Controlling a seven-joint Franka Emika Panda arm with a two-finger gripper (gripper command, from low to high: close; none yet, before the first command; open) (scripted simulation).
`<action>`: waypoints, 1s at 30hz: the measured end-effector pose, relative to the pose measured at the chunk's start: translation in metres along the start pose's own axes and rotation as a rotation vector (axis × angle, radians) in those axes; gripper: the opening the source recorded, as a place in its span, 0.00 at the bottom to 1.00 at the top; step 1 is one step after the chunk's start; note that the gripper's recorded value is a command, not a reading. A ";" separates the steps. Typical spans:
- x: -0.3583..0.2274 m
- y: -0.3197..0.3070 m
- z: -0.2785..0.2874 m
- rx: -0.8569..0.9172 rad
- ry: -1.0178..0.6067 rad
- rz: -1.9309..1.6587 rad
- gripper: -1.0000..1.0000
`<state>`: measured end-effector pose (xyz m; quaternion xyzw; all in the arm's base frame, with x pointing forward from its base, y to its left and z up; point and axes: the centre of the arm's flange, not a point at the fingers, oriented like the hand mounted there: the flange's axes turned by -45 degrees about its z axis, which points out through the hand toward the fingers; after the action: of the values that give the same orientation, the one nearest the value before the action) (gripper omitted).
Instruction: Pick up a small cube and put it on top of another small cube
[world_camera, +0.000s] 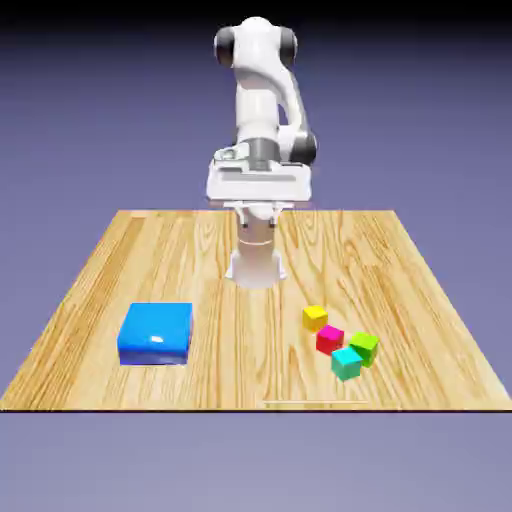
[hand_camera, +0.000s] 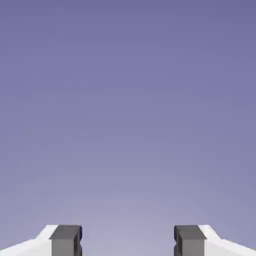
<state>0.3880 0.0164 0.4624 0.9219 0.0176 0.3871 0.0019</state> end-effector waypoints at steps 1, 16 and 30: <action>0.002 -0.010 -0.003 0.001 -0.002 0.015 0.50; -0.017 -0.156 -0.034 -0.071 -0.050 0.232 0.50; -0.105 -0.265 -0.016 -0.286 -0.070 0.426 0.50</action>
<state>0.2945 0.2772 0.3941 0.9079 -0.2319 0.3454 0.0514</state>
